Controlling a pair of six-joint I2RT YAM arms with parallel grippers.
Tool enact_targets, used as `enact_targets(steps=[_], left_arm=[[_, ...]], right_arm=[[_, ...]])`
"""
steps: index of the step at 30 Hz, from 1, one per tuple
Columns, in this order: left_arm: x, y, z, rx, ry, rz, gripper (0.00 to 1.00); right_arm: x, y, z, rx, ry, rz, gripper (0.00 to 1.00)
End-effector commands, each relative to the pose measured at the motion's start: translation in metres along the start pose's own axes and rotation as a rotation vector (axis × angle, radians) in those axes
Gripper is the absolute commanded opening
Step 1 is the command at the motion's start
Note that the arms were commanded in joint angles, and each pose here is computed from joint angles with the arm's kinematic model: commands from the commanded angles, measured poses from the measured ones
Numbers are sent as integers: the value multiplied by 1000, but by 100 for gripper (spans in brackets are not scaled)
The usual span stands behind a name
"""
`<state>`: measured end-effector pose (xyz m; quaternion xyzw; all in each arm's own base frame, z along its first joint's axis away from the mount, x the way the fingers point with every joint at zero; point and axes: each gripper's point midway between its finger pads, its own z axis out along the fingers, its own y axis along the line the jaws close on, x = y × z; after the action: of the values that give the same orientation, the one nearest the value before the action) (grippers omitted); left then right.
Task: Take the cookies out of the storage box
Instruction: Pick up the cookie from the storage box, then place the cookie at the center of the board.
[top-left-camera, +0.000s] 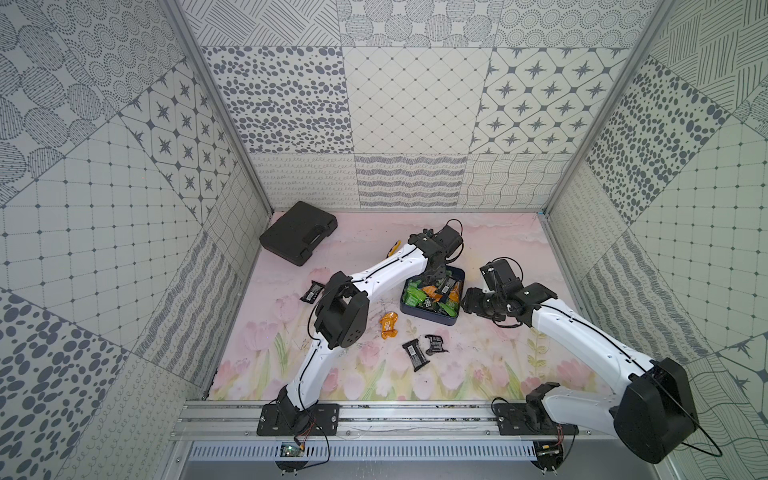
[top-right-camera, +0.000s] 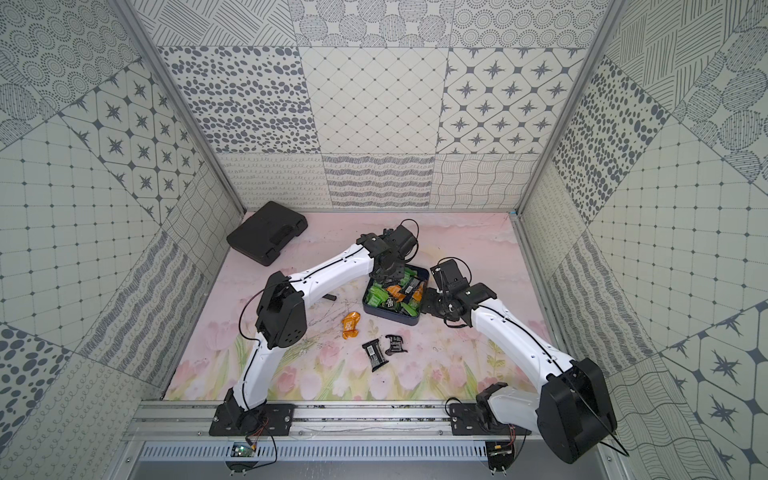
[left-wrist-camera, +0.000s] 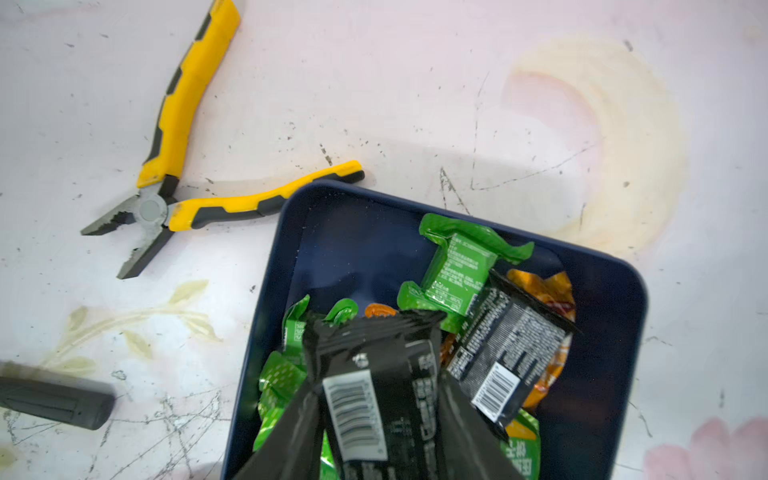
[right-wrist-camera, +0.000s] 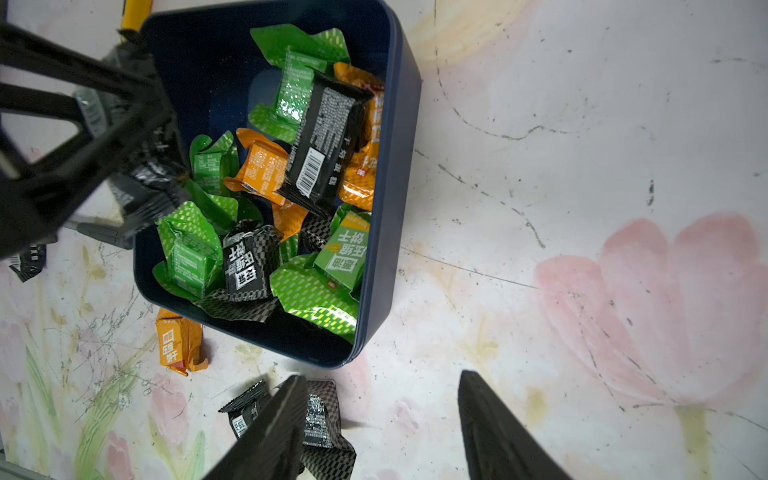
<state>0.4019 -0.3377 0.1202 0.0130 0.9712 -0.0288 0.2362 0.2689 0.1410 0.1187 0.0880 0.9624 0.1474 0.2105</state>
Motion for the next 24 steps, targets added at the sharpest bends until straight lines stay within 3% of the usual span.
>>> enact_targets(steps=[1,5,13,19,24], left_arm=[[4,19,-33,-8,-34,31,44],[22,49,-49,-30,-30,12,43],[89,132,-60,-111,70,-113,42],[146,182,-48,-147,179,-206,42],[178,189,-26,-128,250,-185,42]], right_arm=[[-3,3,2,-11,-3,9,62],[-3,2,1,-9,-3,13,62],[-1,6,5,-21,22,4,61],[-1,9,6,-31,32,-3,61],[-2,12,5,-41,32,-13,61]])
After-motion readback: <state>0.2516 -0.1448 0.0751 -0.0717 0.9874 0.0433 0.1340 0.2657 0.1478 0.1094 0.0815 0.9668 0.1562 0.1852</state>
